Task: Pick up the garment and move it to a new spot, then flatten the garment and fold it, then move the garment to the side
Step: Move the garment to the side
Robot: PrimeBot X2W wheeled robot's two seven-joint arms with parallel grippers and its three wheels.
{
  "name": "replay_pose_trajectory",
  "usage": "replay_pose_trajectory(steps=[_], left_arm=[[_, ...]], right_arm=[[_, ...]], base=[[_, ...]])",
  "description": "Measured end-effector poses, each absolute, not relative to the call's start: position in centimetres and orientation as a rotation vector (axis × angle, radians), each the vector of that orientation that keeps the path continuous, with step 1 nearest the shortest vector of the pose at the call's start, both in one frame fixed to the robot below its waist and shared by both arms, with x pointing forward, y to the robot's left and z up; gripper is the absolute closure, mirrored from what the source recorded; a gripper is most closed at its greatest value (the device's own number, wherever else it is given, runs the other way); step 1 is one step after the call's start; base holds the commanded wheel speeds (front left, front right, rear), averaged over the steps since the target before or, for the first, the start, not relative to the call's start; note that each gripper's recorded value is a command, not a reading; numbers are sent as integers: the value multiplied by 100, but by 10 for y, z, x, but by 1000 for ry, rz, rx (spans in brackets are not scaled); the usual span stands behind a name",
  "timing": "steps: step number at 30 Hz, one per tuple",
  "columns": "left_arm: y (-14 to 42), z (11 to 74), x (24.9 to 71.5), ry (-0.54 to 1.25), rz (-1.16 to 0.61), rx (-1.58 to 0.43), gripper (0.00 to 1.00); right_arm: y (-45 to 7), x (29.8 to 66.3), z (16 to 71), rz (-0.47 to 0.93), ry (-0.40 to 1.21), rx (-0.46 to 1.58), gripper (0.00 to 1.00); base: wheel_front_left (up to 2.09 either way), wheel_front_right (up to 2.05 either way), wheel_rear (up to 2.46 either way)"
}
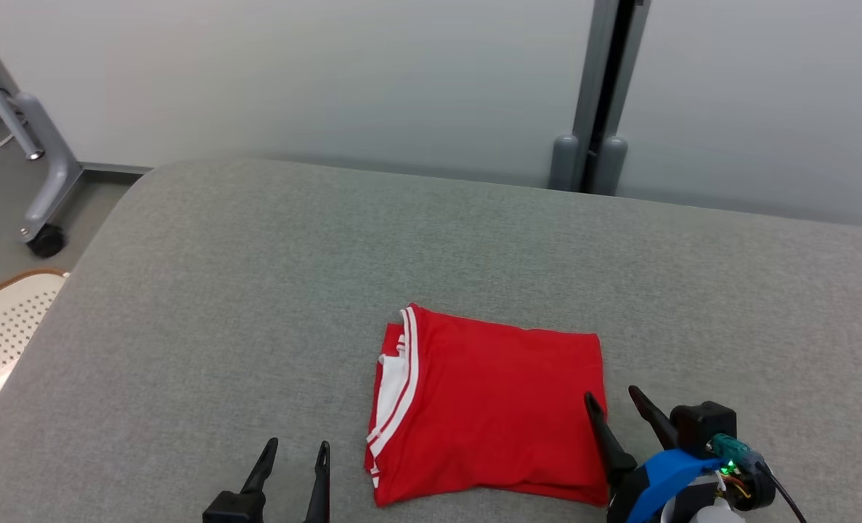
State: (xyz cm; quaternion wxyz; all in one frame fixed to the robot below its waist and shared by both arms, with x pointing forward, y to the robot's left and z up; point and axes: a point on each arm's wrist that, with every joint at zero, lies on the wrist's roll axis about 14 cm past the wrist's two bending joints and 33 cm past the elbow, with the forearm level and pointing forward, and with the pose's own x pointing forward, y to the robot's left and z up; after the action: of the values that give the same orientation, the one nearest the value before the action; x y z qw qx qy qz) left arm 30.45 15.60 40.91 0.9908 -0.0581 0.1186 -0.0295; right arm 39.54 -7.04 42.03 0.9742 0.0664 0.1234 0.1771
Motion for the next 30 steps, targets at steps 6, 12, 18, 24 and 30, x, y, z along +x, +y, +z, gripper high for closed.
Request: replay_pose_trajectory(steps=[6, 12, 18, 24, 30], left_arm=[[176, 406, 294, 248, 9, -116, 0], [188, 400, 288, 272, 55, -118, 0], [176, 398, 299, 276, 6, -118, 0], [133, 394, 323, 296, -144, -118, 0], [74, 399, 351, 282, -340, -128, 0]], right_arm=[[-56, 401, 380, 395, 422, 79, 0], [-43, 405, 362, 435, 506, 58, 100], [-59, 402, 362, 373, 496, 92, 100], [-115, 393, 360, 217, 481, 113, 100], [-182, 367, 361, 33, 460, 113, 100]], base=[[0, 0, 0], [0, 0, 0], [0, 0, 0], [0, 0, 0], [0, 0, 0]])
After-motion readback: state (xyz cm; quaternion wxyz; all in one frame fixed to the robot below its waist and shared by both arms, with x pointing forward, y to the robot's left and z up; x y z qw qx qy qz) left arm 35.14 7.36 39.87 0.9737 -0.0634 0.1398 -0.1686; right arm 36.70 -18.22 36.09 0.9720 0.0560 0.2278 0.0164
